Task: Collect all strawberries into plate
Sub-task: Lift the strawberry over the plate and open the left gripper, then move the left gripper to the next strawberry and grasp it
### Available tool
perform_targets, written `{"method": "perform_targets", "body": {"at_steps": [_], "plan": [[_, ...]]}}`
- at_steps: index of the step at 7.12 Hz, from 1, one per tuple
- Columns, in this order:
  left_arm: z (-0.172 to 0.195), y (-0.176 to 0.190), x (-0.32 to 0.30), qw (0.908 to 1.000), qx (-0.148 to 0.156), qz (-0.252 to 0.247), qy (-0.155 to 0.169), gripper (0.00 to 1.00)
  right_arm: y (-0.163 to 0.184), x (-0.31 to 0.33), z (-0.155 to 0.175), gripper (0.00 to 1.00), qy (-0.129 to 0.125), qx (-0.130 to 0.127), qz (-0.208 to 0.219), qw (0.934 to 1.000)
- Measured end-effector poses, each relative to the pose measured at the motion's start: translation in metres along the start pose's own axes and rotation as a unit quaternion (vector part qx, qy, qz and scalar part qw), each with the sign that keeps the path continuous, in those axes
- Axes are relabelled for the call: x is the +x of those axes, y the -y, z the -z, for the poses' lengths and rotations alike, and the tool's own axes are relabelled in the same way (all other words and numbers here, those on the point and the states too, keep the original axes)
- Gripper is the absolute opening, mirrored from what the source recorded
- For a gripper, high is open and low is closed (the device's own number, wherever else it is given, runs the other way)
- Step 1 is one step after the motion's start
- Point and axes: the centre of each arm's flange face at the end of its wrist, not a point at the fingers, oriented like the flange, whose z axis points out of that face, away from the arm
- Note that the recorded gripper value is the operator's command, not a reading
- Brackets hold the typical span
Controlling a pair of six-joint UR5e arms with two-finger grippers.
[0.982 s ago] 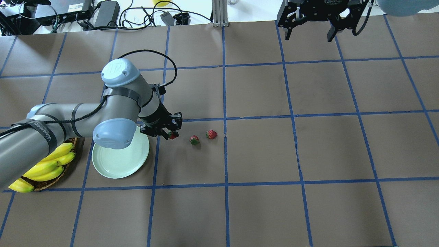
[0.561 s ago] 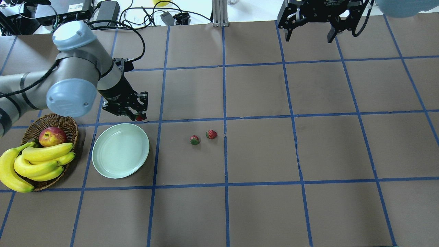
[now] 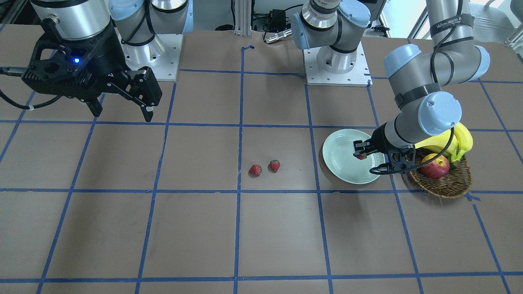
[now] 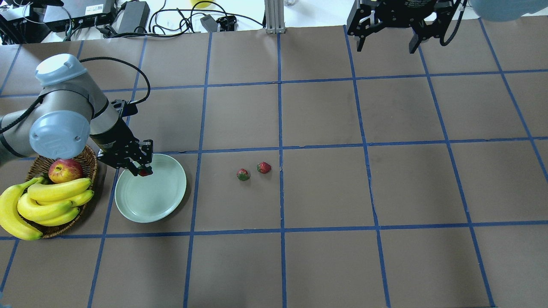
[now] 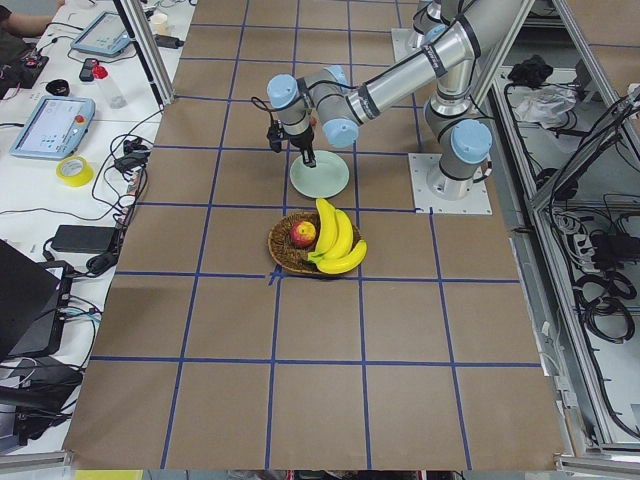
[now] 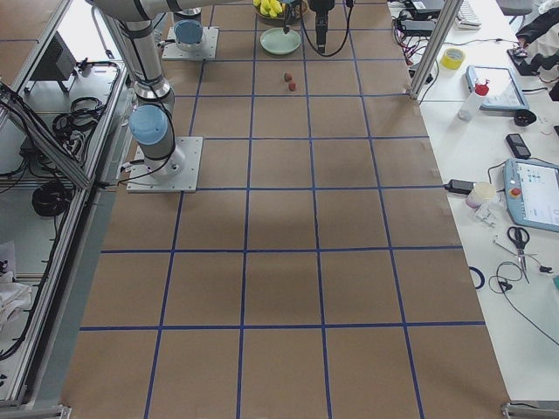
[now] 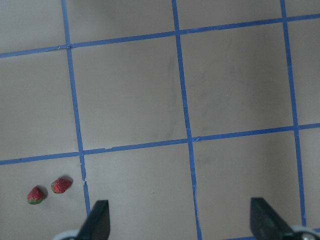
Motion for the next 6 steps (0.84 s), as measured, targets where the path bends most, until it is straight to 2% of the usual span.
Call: {"method": "perform_targets", "body": {"at_steps": [2,4,6], "plan": [[-0.001,-0.003,-0.003,1.0000,0.000,-0.001,0.001,1.00,0.000,0.001,0.000,1.00,0.000,0.000,-0.001,1.0000],[0.012,-0.003,0.006,0.9998,0.016,-0.007,-0.004,1.00,0.000,0.002,0.001,1.00,-0.001,0.001,-0.001,1.0000],[0.023,-0.004,0.030,0.9989,0.032,-0.004,-0.033,1.00,0.001,0.002,0.000,1.00,0.000,0.000,-0.001,1.0000]]}}
